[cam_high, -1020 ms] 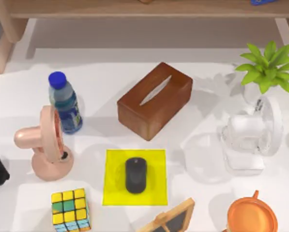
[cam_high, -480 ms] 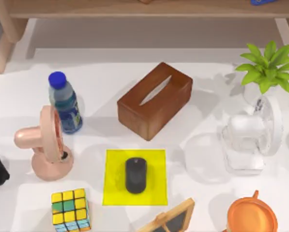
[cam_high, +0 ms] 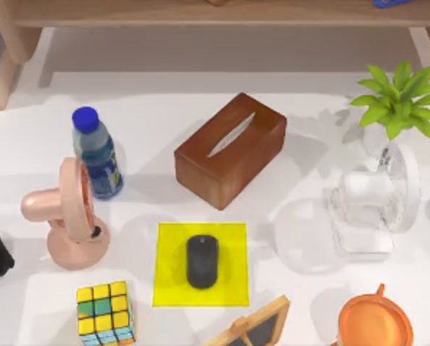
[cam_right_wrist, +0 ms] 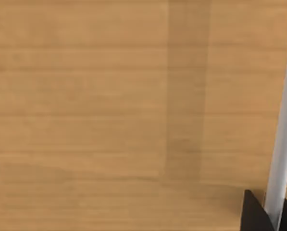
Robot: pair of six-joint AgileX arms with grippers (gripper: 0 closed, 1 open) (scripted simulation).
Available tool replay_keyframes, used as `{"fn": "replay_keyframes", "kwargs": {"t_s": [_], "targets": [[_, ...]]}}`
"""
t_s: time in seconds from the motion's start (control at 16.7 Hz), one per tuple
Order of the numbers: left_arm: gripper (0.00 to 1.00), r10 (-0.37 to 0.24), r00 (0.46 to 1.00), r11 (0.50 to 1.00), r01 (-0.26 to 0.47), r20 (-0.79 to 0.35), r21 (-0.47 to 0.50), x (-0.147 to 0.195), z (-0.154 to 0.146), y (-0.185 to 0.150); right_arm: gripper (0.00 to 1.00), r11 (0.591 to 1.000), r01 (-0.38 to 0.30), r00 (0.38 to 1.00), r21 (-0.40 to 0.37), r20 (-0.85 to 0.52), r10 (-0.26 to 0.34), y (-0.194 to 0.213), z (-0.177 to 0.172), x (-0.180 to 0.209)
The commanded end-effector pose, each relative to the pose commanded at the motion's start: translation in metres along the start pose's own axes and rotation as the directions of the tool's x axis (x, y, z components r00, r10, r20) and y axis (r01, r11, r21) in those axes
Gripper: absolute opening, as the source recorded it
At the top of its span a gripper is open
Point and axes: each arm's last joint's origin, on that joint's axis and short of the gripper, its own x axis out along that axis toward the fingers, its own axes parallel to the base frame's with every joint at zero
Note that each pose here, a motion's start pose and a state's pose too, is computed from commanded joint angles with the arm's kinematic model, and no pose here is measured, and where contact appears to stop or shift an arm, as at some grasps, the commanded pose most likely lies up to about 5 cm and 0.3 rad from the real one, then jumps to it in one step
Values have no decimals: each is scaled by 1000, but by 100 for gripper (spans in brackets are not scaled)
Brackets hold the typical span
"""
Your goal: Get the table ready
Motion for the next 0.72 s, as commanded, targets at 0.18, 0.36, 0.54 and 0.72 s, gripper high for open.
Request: {"fn": "replay_keyframes", "kwargs": {"t_s": [0.18, 0.36, 0.54, 0.72], "targets": [[100, 0, 1000, 1000, 0, 0, 0, 0, 0, 0, 0, 1000, 0, 1000, 0, 0, 0, 0, 0, 0], [100, 0, 1000, 1000, 0, 0, 0, 0, 0, 0, 23, 1000, 0, 1000, 0, 0, 0, 0, 0, 0], [100, 0, 1000, 1000, 0, 0, 0, 0, 0, 0, 45, 1000, 0, 1000, 0, 0, 0, 0, 0, 0], [100, 0, 1000, 1000, 0, 0, 0, 0, 0, 0, 68, 1000, 0, 1000, 0, 0, 0, 0, 0, 0]]}}
